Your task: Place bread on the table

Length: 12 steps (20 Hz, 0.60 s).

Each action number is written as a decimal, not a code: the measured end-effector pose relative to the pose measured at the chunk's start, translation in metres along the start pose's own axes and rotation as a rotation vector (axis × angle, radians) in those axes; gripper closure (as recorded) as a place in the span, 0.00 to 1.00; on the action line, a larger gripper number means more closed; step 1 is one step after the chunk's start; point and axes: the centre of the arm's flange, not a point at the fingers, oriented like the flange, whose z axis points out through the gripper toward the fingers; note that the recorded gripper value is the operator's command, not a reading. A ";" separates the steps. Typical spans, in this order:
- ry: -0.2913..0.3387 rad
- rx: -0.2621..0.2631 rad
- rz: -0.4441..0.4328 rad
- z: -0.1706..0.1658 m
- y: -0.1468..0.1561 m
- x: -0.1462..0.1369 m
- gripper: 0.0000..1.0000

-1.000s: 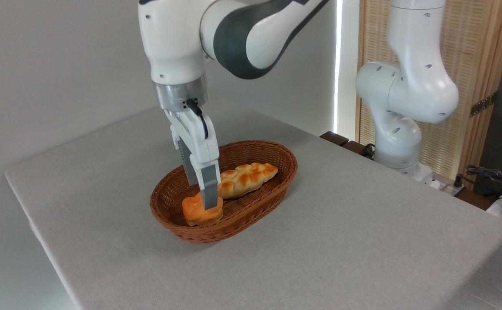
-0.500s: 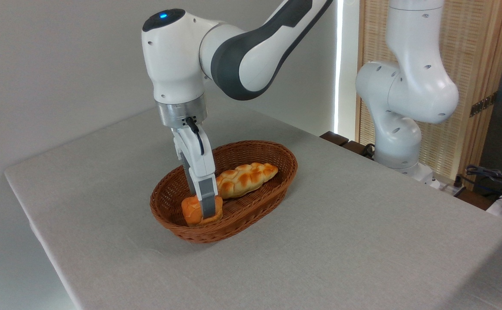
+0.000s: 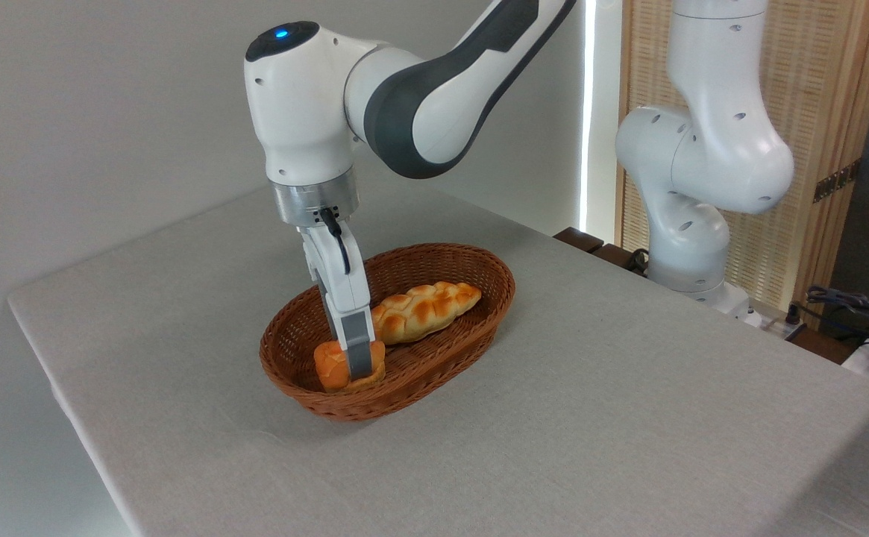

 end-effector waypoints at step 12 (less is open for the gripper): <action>0.000 0.001 0.000 0.000 0.000 0.000 0.82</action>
